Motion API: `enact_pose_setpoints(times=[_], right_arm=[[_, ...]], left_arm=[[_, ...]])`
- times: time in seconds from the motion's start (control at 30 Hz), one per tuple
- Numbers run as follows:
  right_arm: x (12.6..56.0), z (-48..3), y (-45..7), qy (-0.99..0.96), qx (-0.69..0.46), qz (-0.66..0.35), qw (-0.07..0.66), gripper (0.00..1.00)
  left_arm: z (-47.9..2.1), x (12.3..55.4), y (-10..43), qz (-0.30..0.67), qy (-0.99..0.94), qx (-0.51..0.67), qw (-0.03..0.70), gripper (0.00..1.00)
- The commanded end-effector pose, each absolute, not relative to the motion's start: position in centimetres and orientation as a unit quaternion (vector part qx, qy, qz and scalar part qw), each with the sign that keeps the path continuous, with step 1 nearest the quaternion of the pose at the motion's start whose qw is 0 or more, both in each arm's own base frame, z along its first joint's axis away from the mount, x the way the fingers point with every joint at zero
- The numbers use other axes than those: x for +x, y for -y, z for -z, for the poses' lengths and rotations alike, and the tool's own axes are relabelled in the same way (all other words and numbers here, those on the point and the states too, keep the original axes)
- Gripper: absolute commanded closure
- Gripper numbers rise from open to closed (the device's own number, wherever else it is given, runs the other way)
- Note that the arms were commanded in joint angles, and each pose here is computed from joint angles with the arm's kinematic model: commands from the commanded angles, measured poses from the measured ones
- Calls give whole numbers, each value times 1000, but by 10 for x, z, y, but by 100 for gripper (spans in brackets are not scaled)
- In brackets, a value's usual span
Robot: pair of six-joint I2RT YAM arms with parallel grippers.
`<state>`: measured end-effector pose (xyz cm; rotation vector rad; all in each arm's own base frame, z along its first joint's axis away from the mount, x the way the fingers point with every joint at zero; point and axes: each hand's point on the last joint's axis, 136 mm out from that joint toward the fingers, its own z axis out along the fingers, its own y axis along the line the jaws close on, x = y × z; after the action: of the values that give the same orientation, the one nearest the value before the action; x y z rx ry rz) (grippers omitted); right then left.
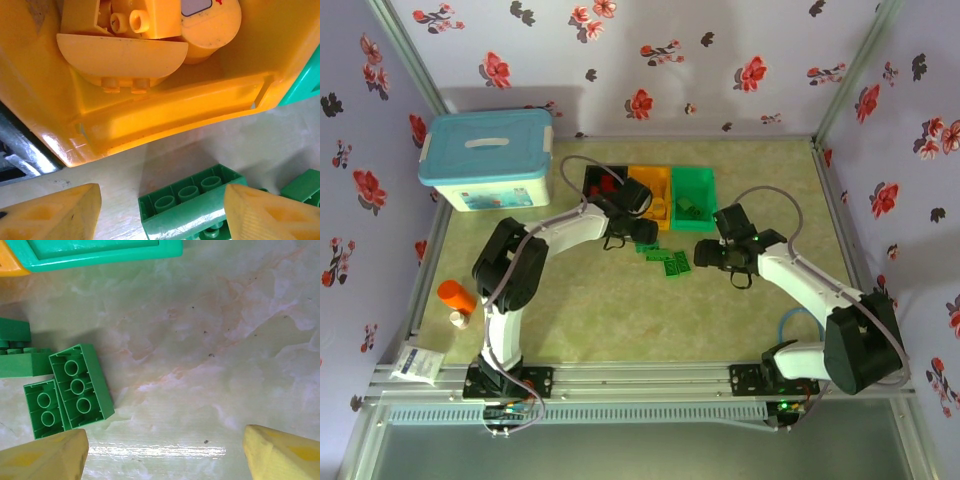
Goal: Sort the legos into containers by color
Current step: Move the lego to the center of the table.
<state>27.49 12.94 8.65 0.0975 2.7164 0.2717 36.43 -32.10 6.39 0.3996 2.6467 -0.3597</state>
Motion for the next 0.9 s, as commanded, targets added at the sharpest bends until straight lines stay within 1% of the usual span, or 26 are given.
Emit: enact_pose_setpoints(times=[0.0,0.17,0.33,0.57,0.73,0.8,0.87], right_arm=[[271,-86,-132,-973,42,-106,201,19],[270,-87,-131,-973,42,-106,201,19],[268,-86,-131,-973,43,-107,201,20],[268,-87,-132,-972,45,-111,202,20],[268,-89,-134,-971,43,-113,204,20],[269,-90,-135,-971,43,-116,206,20],[270,-91,-137,-970,43,-117,208,20]], left_arm=[[-44,358,316,123,-961,148,199,34],[-27,348,305,112,-967,142,181,35],[-22,336,292,107,-971,126,176,36],[-19,305,261,94,-978,81,168,38],[-39,289,238,92,-977,29,189,41],[-52,283,243,108,-972,33,207,41],[-65,279,255,124,-966,62,220,37]])
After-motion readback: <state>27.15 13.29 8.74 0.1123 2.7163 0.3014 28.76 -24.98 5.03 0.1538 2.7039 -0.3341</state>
